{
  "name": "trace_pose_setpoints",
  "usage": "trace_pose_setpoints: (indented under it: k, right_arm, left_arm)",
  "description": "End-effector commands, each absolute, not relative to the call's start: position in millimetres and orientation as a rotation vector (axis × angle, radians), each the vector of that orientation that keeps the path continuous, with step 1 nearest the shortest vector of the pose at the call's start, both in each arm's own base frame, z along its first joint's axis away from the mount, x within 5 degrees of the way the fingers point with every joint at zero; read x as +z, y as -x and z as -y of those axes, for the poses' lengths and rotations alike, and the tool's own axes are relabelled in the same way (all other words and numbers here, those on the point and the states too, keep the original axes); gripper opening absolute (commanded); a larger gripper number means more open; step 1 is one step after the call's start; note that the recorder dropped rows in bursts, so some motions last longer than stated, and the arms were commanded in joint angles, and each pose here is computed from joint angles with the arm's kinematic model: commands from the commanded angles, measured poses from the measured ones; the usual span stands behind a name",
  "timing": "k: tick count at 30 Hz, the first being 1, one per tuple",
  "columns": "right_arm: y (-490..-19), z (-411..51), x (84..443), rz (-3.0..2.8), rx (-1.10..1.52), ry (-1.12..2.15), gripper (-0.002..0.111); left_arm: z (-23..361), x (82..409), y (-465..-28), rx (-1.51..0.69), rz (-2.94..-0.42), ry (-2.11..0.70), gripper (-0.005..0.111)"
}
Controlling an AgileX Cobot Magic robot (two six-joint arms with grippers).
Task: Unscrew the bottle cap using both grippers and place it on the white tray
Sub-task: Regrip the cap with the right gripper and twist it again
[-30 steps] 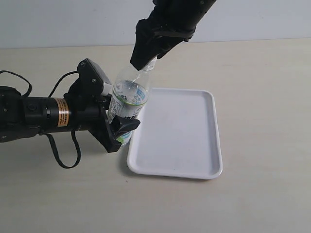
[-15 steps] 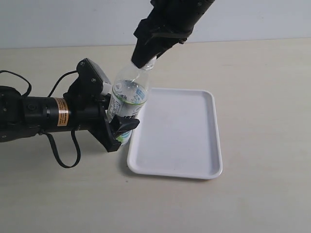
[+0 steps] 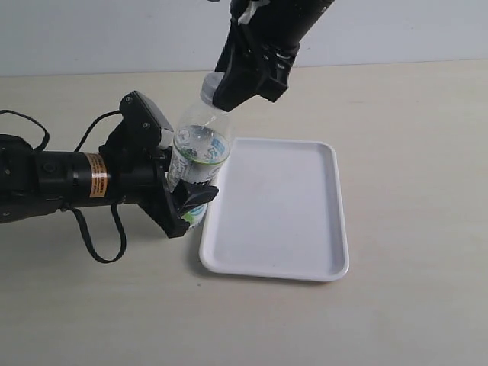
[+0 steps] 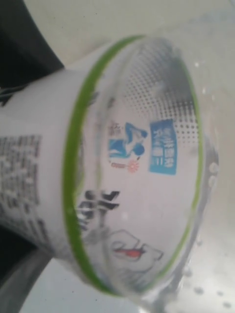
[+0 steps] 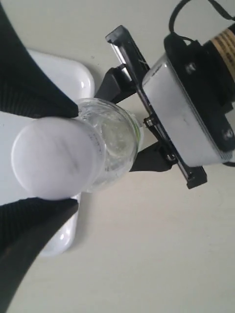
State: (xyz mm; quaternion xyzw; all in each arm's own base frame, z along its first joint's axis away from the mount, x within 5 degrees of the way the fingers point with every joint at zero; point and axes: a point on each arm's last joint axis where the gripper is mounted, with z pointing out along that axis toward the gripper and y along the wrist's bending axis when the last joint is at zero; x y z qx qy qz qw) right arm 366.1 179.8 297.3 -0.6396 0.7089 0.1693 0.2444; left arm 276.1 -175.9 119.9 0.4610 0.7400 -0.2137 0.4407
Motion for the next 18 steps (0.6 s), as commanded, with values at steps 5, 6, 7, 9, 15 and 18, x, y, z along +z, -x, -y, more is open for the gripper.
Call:
trace_pose_setpoints:
  k: [5,6,7,9,15,18]
  right_arm:
    - [-368.1,-178.7,299.3,-1.585,0.3,2.016,0.0]
    - [-368.1,-178.7,299.3,-1.56,0.291,2.033,0.0]
    - [-368.0,-178.7,299.3,-1.498,0.27,2.076,0.0]
    - [-368.0,-178.7,299.3,-1.385,0.231,2.145,0.0]
    - [-368.0,-178.7,299.3,-1.016,0.103,2.329,0.0]
    - [-368.5,-177.5,298.6,-1.015,0.088,2.342,0.0]
  left_arm:
    - [178.9,129.8,-277.0,-0.56,-1.787,-1.117,0.0]
    - [178.9,129.8,-277.0,-0.56,-1.787,-1.117,0.0]
    - [178.9,129.8,-277.0,-0.56,-1.787,-1.117,0.0]
    - [178.9,129.8,-277.0,-0.56,-1.787,-1.117,0.0]
    - [178.9,129.8,-277.0,-0.56,-1.787,-1.117,0.0]
    - [178.9,129.8,-277.0,-0.56,-1.787,-1.117,0.0]
